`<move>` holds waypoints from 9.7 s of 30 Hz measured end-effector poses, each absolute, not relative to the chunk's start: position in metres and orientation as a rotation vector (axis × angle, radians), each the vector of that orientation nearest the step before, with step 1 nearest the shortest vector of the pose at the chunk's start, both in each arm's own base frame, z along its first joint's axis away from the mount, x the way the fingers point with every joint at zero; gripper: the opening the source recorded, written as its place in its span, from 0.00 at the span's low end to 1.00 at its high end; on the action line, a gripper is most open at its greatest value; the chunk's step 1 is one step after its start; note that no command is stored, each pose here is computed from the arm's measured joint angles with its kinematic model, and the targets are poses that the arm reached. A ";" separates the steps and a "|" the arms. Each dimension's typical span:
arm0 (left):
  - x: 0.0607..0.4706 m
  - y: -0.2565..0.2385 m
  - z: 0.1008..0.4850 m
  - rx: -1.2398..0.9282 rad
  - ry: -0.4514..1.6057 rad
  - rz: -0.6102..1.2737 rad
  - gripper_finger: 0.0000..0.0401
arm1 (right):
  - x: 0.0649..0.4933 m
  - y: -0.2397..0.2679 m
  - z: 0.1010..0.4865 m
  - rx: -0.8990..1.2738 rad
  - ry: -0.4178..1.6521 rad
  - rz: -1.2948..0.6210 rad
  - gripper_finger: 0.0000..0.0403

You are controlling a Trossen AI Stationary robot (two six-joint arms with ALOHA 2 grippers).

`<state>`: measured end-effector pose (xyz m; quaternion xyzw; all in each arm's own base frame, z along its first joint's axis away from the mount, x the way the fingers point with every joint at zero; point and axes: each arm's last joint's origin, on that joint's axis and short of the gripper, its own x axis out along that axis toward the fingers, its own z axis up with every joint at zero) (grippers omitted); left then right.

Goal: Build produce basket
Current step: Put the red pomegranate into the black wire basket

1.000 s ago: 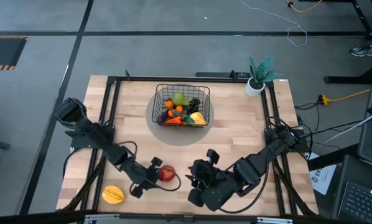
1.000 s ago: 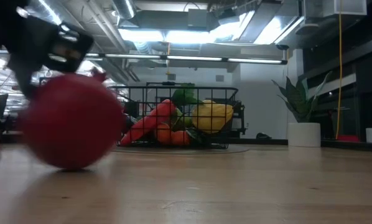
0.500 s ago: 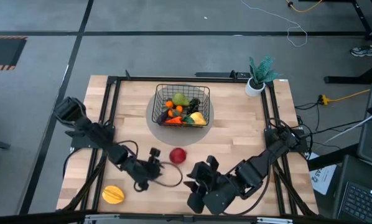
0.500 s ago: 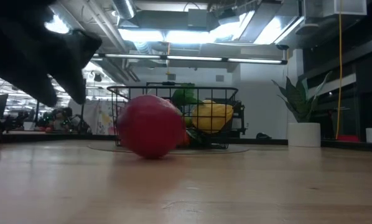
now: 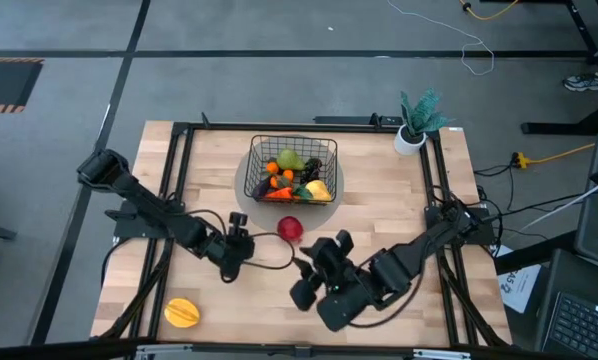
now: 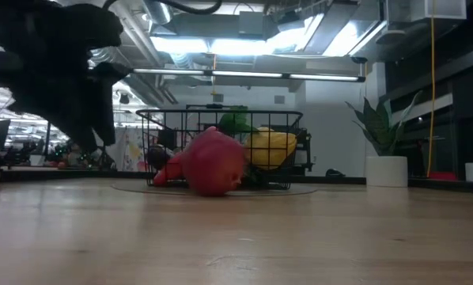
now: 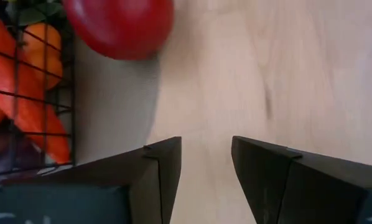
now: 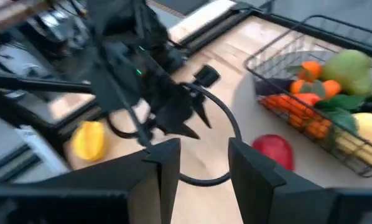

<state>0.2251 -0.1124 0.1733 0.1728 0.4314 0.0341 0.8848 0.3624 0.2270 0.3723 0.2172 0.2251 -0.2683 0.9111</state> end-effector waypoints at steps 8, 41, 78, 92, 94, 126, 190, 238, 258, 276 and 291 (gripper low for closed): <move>0.232 -0.093 0.173 0.294 0.925 0.151 0.33 | 0.383 0.211 0.347 0.430 0.600 -0.587 0.31; 0.192 -0.064 0.209 0.274 0.992 0.234 0.33 | 0.381 0.176 0.316 0.437 0.833 -0.847 0.31; 0.170 -0.054 0.226 0.261 0.963 0.292 0.33 | 0.383 0.173 0.316 0.436 0.853 -0.837 0.31; 0.169 -0.053 0.225 0.272 0.982 0.296 0.33 | 0.403 0.183 0.269 0.237 0.973 -0.819 0.31; 0.169 -0.053 0.225 0.271 0.982 0.296 0.33 | 0.408 0.185 0.256 0.213 0.993 -0.829 0.31; 0.169 -0.053 0.225 0.272 0.980 0.297 0.33 | 0.446 0.151 0.214 0.486 1.120 -0.858 0.31; 0.169 -0.053 0.225 0.223 0.973 0.318 0.33 | 0.482 0.116 0.153 0.540 1.041 -0.961 0.31; 0.169 -0.053 0.225 0.219 0.967 0.317 0.33 | 0.487 0.096 0.173 0.593 1.147 -0.892 0.31; 0.169 -0.053 0.225 0.219 0.967 0.317 0.33 | 0.492 0.091 0.173 0.607 1.094 -0.894 0.20; 0.167 -0.053 0.227 0.214 0.967 0.309 0.33 | 0.489 0.110 0.173 0.601 1.108 -0.852 0.00; 0.123 -0.036 0.264 0.043 0.749 0.293 0.33 | 0.485 0.134 0.179 0.582 1.051 -0.825 0.00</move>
